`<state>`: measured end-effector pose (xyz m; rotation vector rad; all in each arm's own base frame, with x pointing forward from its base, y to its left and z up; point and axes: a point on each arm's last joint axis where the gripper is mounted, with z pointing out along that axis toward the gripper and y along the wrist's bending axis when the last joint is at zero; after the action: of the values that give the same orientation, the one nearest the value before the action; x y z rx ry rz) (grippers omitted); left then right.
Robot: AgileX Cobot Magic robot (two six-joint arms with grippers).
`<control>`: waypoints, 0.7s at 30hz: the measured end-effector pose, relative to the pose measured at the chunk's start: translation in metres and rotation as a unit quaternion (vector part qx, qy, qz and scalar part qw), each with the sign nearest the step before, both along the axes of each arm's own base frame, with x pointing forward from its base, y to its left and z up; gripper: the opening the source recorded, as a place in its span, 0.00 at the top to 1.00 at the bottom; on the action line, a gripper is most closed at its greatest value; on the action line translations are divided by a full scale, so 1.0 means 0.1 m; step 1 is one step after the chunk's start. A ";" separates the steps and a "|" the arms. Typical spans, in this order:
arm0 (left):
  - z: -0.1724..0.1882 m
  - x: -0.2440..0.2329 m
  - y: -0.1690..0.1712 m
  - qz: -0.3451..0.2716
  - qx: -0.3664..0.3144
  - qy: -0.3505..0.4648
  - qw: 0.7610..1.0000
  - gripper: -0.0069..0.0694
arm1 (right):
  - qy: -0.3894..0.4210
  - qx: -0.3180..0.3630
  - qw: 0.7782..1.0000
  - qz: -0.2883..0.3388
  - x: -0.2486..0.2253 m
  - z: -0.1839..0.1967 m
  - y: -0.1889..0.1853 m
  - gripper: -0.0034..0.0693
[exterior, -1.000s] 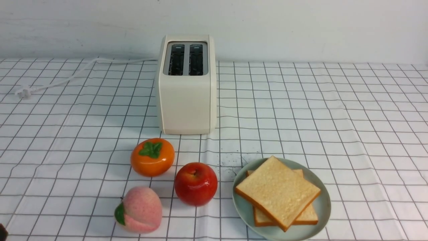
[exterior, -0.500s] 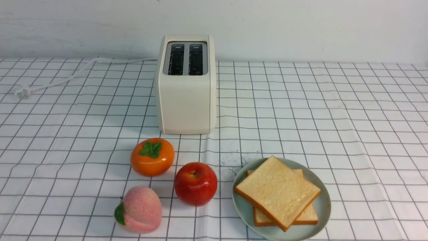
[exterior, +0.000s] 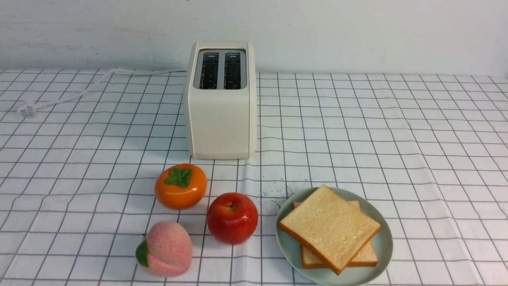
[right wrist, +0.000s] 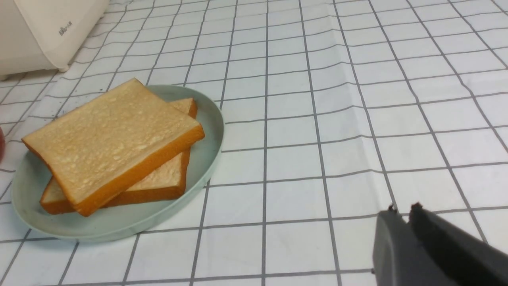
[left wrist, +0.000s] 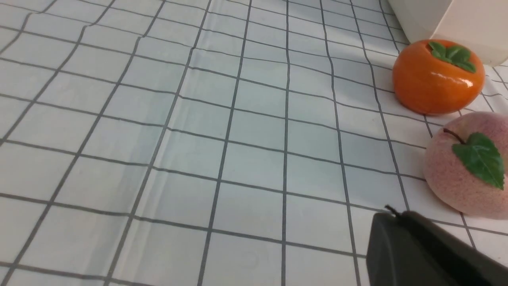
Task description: Take toasted bread from bread machine on white checkered table place on plate.
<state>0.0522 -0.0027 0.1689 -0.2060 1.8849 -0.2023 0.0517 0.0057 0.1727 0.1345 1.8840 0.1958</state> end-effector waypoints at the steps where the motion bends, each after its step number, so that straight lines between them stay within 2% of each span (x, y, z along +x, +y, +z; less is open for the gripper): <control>1: 0.00 0.00 0.00 0.000 0.000 0.000 1.000 0.93 | 0.000 0.000 1.000 0.000 0.00 0.00 0.00 0.88; 21: 0.00 0.00 0.00 0.000 0.000 0.000 1.000 0.93 | 0.000 0.000 1.000 0.000 0.00 0.00 0.00 0.84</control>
<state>0.0522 -0.0027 0.1689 -0.2060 1.8849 -0.2023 0.0517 0.0057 0.1727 0.1345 1.8840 0.1958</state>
